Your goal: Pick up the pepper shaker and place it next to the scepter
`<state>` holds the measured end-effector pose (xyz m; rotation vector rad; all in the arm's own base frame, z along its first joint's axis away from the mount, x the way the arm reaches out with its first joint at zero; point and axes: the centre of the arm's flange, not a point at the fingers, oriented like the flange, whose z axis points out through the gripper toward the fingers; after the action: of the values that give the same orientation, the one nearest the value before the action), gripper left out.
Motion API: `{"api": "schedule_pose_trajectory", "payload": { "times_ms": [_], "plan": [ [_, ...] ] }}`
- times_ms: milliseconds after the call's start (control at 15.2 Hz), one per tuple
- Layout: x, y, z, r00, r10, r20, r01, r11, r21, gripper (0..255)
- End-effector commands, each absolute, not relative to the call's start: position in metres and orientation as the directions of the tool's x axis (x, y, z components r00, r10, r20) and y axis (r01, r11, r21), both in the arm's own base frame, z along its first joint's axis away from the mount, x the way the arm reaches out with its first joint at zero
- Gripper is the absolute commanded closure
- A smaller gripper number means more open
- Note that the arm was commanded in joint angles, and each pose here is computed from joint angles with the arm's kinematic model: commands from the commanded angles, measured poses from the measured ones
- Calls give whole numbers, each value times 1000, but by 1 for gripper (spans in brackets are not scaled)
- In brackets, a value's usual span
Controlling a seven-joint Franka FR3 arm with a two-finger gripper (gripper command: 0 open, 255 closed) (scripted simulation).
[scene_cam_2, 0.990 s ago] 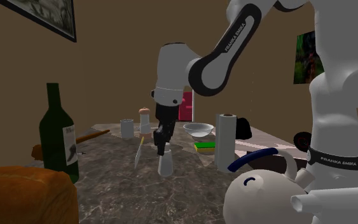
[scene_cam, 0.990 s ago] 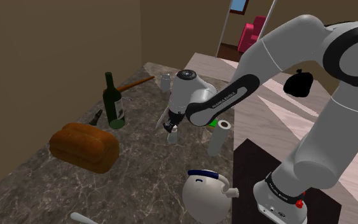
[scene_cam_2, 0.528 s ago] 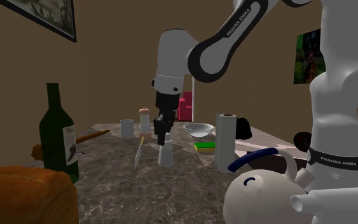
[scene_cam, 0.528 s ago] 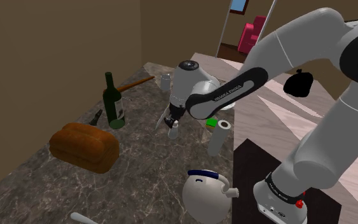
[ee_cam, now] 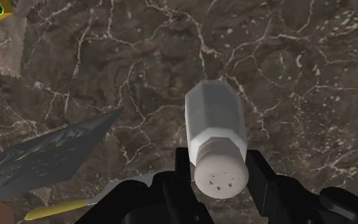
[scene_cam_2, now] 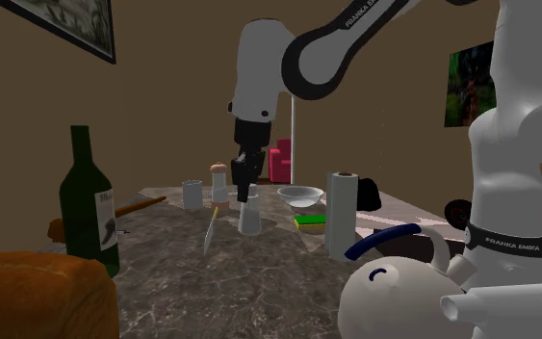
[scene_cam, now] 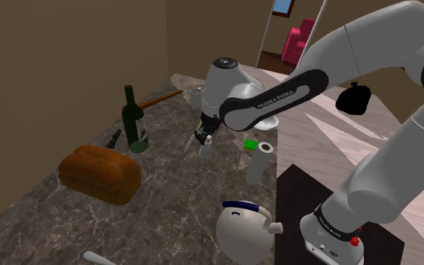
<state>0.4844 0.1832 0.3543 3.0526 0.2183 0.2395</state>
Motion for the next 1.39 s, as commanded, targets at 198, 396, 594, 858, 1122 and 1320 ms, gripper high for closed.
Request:
{"api": "schedule_pose_trajectory", "payload": {
  "times_ms": [198,396,594,858,1122,1320],
  "plan": [
    [484,182,382,978,147,149,136,-987,82,255],
    [484,182,398,978,147,149,136,-987,82,255],
    [484,182,414,978,147,149,136,-987,82,255],
    [484,182,435,978,147,149,136,-987,82,255],
    [497,178,447,978,147,149,136,-987,82,255],
    [534,166,447,978,147,149,136,-987,82,255]
  ]
}}
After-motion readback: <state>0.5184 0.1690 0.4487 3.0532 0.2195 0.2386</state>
